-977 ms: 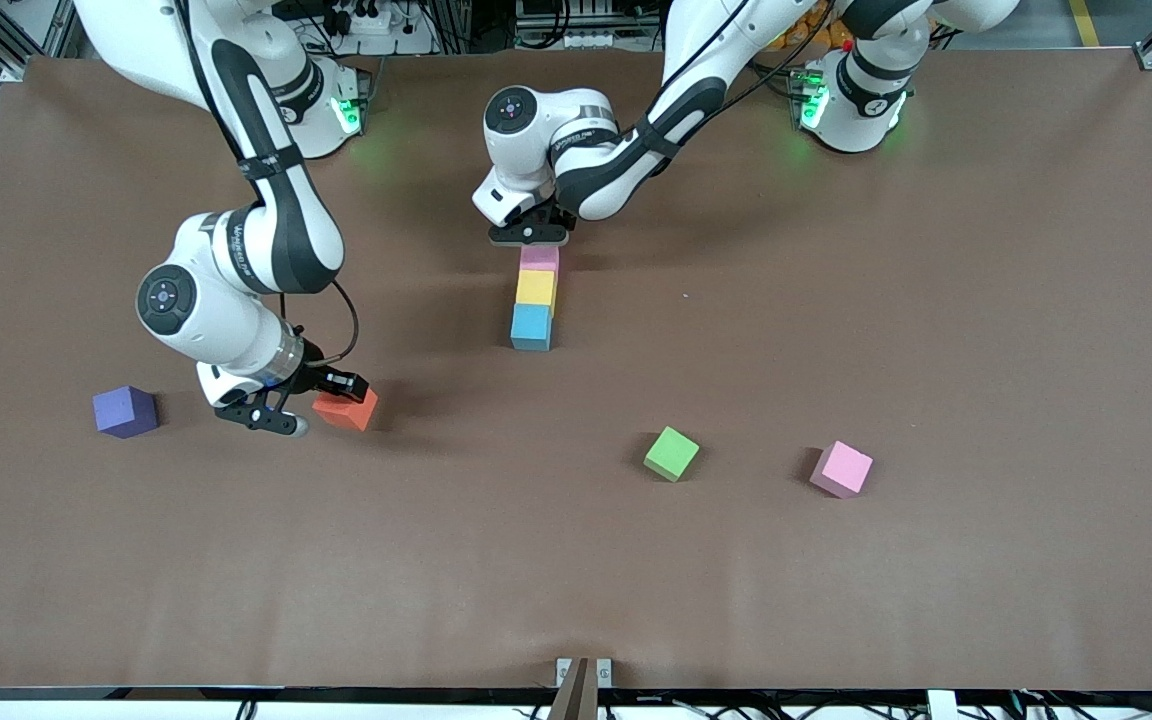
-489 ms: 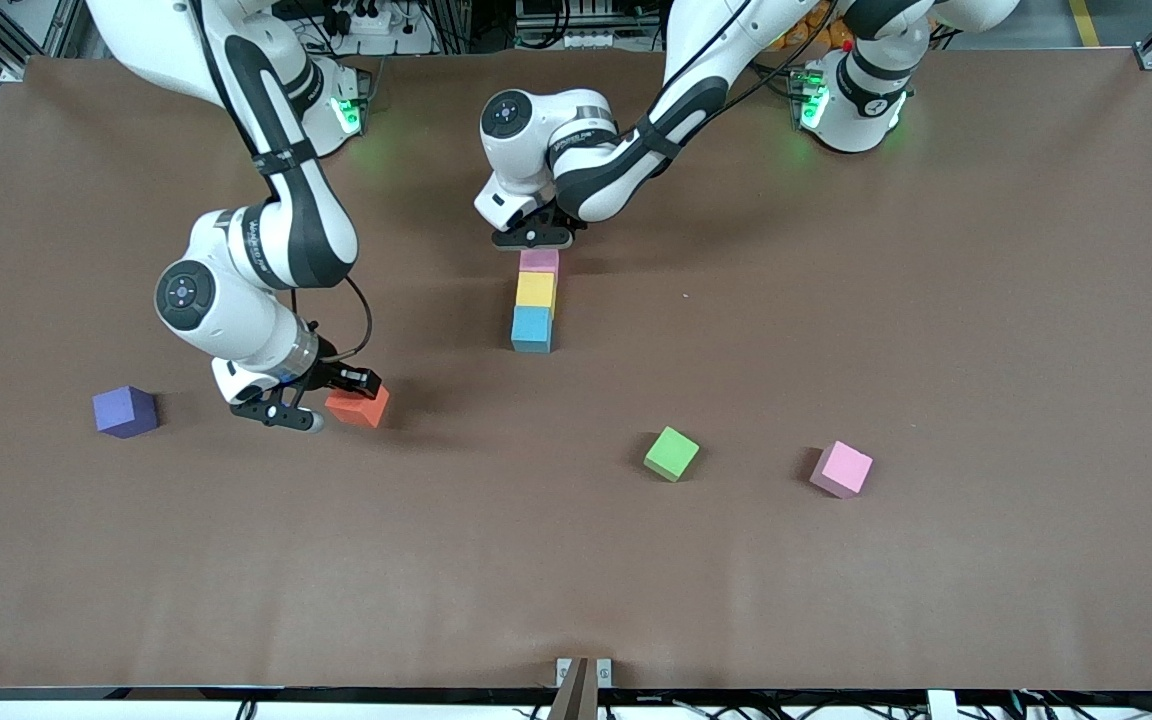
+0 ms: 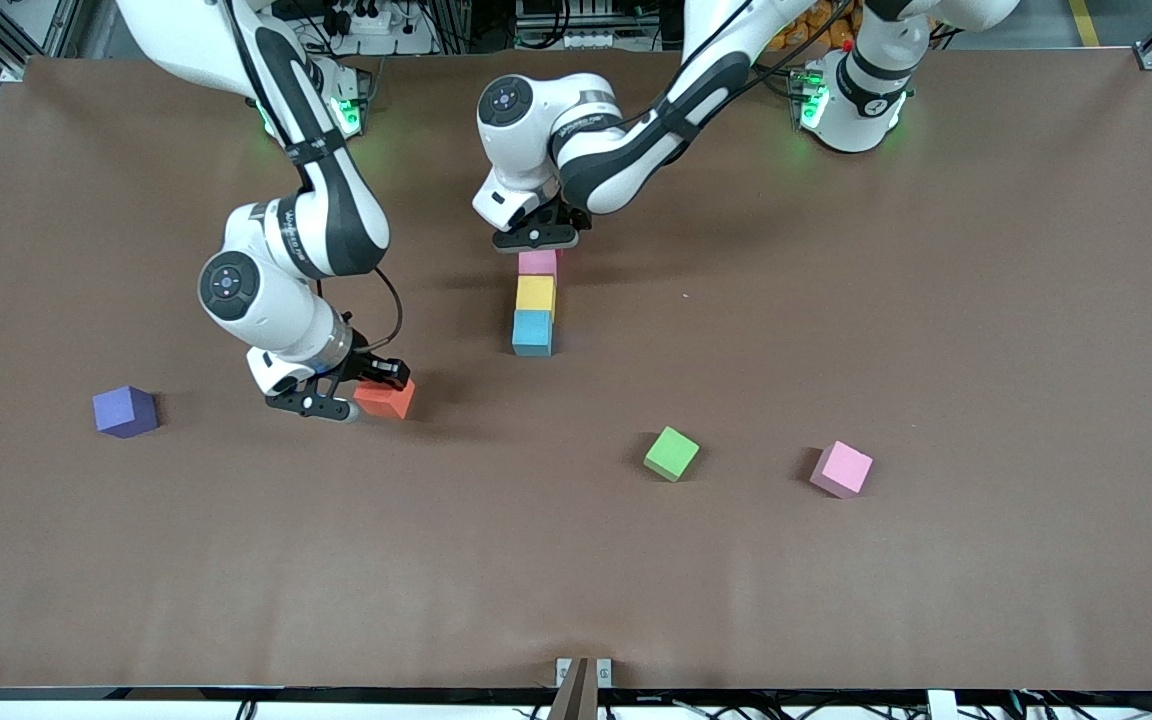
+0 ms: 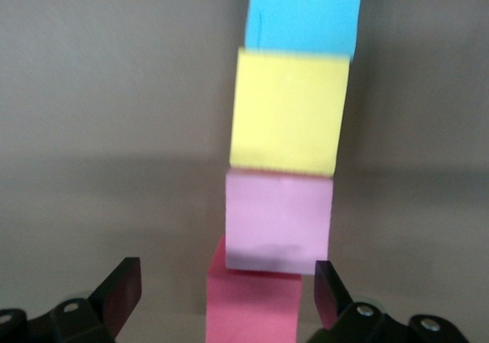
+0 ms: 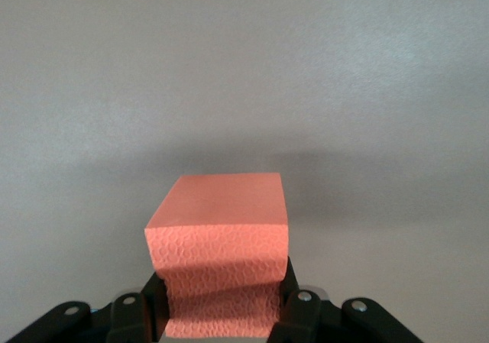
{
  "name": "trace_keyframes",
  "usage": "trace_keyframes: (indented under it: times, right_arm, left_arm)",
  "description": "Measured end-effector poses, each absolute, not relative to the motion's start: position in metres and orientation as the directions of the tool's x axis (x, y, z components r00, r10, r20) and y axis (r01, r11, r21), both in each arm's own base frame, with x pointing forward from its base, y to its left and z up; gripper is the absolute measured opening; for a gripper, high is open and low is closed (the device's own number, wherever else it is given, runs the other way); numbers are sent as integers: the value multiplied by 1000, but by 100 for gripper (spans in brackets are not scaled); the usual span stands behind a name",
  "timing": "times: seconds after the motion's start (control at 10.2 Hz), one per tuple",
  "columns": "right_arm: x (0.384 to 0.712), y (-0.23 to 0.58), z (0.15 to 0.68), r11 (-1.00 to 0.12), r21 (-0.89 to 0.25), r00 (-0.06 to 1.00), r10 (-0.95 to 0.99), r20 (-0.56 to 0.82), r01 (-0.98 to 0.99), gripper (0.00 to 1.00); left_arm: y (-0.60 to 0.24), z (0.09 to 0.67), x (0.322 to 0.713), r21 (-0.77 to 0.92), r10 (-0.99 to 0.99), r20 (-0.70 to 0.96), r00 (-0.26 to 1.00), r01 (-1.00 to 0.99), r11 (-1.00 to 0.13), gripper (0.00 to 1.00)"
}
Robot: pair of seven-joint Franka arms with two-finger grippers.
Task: Arrange blocks into number 1
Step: 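Release the magenta cube while the right gripper carries orange toward the row, then place the orange cube against cyan while the left gripper reaches the pink cube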
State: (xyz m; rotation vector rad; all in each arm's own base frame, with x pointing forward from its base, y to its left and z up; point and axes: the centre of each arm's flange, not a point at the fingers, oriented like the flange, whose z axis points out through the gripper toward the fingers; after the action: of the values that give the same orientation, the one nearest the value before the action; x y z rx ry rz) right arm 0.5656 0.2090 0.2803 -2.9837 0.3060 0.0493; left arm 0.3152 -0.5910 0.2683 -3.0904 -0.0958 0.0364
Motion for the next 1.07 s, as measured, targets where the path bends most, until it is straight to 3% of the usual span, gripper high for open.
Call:
trace_keyframes:
  times: [0.59,1.07]
  right_arm:
    - [552,301,255,-992,-107,998,-59,-23,-61,56]
    - [552,370,249,-993,-106,999,-52,10,-51,56]
  left_arm:
    - [-488,323,470,9,291,47,956,291,-957,100]
    - [-352,350,584,25,326,88,941,325,-946,100]
